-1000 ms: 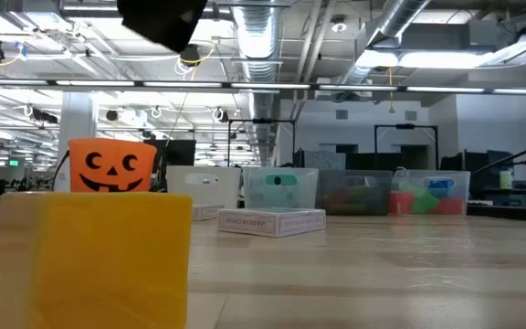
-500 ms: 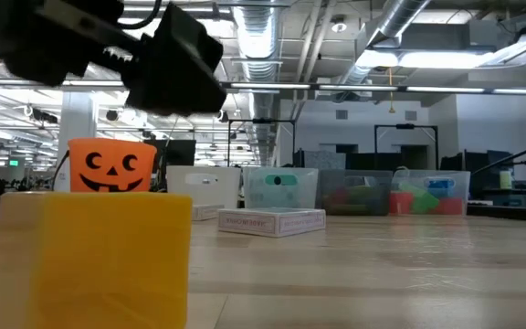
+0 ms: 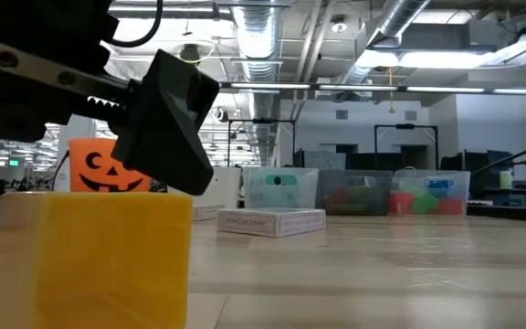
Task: Pick & Place Toys
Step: Put the large yellow game piece into the right transparent bin
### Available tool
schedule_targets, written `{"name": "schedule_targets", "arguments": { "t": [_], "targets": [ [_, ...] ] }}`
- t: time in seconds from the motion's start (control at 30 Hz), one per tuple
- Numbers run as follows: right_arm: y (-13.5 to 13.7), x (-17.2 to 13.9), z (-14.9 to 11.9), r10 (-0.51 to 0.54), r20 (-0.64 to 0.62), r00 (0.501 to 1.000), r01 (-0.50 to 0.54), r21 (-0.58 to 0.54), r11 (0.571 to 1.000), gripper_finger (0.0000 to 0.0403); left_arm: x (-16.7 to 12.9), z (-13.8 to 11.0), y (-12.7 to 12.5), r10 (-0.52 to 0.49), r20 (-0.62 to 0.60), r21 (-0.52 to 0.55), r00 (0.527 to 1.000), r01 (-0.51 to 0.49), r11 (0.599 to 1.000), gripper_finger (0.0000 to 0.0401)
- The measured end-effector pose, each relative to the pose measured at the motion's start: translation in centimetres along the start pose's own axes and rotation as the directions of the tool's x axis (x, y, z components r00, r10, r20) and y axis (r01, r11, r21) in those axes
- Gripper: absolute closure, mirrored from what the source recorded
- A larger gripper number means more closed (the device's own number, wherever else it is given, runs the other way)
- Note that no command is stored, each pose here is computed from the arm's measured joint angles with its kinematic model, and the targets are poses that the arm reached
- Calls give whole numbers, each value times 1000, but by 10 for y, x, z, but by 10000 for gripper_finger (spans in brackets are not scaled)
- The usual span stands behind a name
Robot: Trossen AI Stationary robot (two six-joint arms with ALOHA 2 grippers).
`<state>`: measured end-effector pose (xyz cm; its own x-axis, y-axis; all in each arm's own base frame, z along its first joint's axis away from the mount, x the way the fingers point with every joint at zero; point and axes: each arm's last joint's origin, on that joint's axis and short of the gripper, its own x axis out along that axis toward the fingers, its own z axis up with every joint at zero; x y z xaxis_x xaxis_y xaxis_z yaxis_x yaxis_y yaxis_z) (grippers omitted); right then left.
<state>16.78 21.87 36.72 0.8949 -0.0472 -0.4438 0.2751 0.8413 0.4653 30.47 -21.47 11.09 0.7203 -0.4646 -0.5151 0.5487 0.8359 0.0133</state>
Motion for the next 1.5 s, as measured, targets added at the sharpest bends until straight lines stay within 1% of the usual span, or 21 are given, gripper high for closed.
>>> {"name": "schedule_targets", "arguments": {
  "t": [0.2, 0.4, 0.57, 0.77, 0.97, 1.2, 1.5],
  "targets": [
    [0, 0, 0, 0, 0, 1000, 0, 0, 1000, 285, 0, 0, 0, 1, 0, 2, 1000, -1, 1000, 109],
    [0, 0, 0, 0, 0, 1000, 0, 0, 1000, 285, 0, -2, 0, 2, -24, 3, 1000, -2, 1000, 109],
    [0, 0, 0, 2, 1, 1000, -2, 2, 1000, 285, 6, -15, 0, 6, -81, 4, 997, -6, 1000, 109],
    [1, 0, 0, 5, -3, 1000, -5, 30, 1000, 285, 13, -19, 0, 16, -60, -74, 998, -20, 997, 109],
    [1, 0, 0, 9, -8, 1000, -9, 32, 999, 285, 13, -19, 1, 44, -57, -83, 997, -48, 995, 111],
    [1, 0, 0, 7, -9, 1000, -7, 29, 1000, 285, 13, -19, 1, 45, -57, -160, 997, -53, 986, 138],
    [0, 0, 0, 6, -9, 1000, -6, 28, 1000, 285, 12, -19, -5, 31, -54, -273, 998, -45, 961, 196]
  ]
}}
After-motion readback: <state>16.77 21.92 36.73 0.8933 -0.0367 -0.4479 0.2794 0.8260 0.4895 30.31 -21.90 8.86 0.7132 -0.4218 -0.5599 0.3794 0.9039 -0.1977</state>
